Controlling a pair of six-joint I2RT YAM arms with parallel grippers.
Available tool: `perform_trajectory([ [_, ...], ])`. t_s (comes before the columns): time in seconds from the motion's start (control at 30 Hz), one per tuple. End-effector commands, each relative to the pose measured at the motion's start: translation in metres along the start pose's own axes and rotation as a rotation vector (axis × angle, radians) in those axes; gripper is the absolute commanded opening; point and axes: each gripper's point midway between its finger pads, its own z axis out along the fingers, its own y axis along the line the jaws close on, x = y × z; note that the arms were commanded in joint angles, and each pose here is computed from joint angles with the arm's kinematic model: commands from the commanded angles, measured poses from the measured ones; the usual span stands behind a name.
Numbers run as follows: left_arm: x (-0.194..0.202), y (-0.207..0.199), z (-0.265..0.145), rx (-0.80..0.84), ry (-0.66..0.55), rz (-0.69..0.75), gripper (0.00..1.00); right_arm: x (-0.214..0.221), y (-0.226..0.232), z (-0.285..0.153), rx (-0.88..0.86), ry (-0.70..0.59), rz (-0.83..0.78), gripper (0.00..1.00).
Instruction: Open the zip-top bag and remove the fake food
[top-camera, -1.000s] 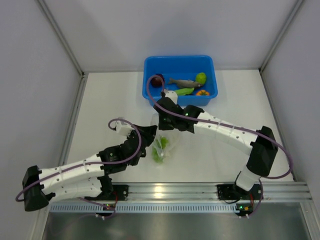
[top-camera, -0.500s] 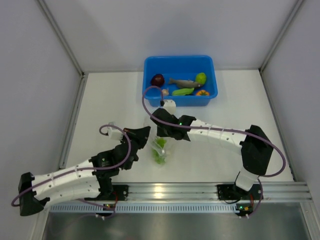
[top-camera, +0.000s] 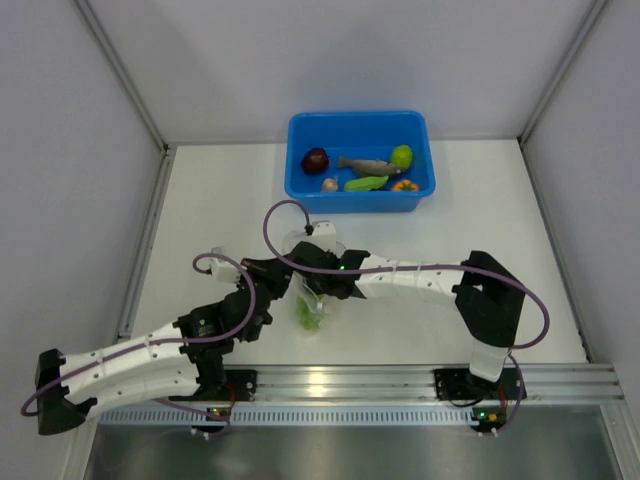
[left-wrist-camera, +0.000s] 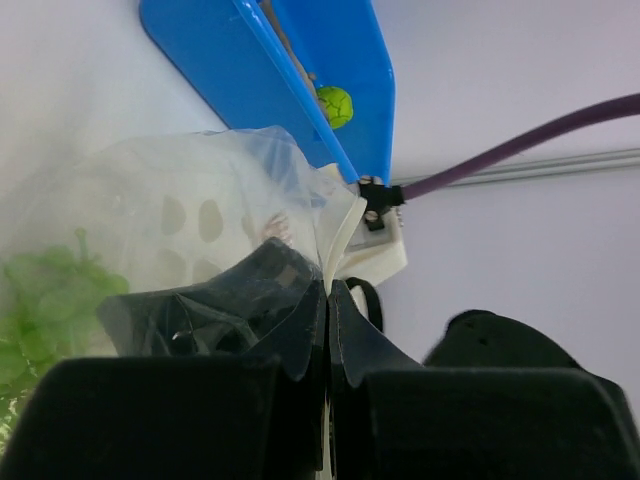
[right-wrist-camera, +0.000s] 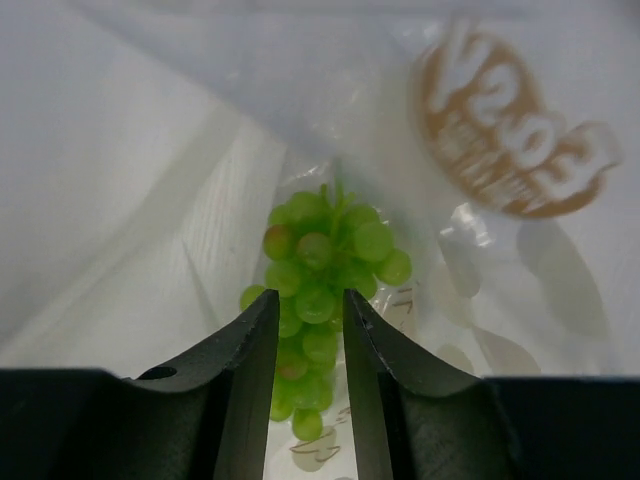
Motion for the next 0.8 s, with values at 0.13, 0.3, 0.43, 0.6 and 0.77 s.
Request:
perform_trajectory([
  [0.13, -0.003, -0.004, -0.001, 0.022, -0.011, -0.019, 0.00, 0.029, 0.000, 0.010, 0.017, 0.090, -0.012, 0.42],
  [0.3, -0.003, -0.003, -0.002, 0.021, -0.006, -0.006, 0.00, 0.046, 0.003, 0.025, 0.004, 0.148, -0.016, 0.63],
  [0.43, -0.003, -0.002, -0.002, 0.023, -0.007, 0.003, 0.00, 0.063, 0.001, 0.038, 0.010, 0.194, -0.023, 0.67],
  [0.6, -0.007, -0.003, -0.004, 0.032, -0.013, 0.009, 0.00, 0.078, -0.013, 0.054, 0.072, 0.216, -0.037, 0.67],
  [0.77, -0.008, -0.002, -0.004, 0.032, -0.017, 0.021, 0.00, 0.077, -0.023, 0.055, 0.114, 0.200, -0.049, 0.56],
])
